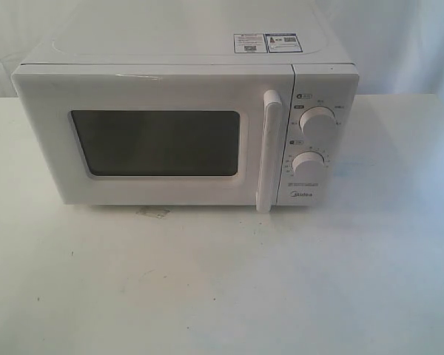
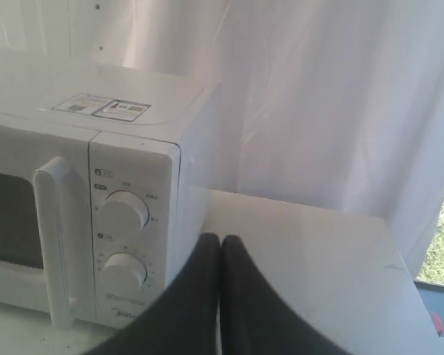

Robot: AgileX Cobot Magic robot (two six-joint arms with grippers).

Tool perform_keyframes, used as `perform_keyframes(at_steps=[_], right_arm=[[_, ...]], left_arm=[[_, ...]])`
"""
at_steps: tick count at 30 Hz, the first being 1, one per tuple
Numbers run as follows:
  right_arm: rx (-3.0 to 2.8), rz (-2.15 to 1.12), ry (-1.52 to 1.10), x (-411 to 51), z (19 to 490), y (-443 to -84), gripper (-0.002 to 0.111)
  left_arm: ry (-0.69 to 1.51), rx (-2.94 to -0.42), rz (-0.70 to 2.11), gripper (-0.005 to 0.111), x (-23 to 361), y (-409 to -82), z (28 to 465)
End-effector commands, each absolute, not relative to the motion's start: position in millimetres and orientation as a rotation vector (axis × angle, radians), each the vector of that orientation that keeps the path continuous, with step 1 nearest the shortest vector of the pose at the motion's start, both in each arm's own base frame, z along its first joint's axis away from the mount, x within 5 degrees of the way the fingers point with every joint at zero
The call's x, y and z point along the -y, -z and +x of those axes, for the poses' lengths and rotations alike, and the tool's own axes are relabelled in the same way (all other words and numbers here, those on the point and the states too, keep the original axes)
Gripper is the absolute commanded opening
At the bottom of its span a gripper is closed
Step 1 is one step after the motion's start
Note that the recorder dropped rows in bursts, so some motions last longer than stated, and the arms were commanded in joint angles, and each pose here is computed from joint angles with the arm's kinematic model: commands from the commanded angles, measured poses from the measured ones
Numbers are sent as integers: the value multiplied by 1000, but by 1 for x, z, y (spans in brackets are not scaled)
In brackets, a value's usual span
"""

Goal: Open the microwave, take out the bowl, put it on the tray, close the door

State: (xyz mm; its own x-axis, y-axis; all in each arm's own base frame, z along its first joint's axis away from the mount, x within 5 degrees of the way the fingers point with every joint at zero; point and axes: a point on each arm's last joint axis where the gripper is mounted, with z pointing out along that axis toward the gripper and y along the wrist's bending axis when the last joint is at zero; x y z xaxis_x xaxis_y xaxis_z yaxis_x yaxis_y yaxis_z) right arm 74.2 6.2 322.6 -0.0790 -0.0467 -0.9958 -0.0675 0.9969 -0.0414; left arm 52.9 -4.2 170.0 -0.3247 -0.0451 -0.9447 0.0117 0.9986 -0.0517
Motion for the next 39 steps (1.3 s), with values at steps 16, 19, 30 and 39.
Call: perform_keyframes(at_steps=[16,19,30,39], right_arm=[[-2168,-136,-190,-18,185,-277,0],[-2208,-502,-401,-45,199,-283,0],[-1899,-986,-609,-74,234,-298,0],[-1738,-1228,-441,-72,243,-288,0]], left_arm=[[67,-1897,-27,0,5,-169,53],[67,-1897,-27,0,5,-169,53],[67,-1897,-27,0,5,-169,53],[67,-1897,-27,0,5,-169,53]])
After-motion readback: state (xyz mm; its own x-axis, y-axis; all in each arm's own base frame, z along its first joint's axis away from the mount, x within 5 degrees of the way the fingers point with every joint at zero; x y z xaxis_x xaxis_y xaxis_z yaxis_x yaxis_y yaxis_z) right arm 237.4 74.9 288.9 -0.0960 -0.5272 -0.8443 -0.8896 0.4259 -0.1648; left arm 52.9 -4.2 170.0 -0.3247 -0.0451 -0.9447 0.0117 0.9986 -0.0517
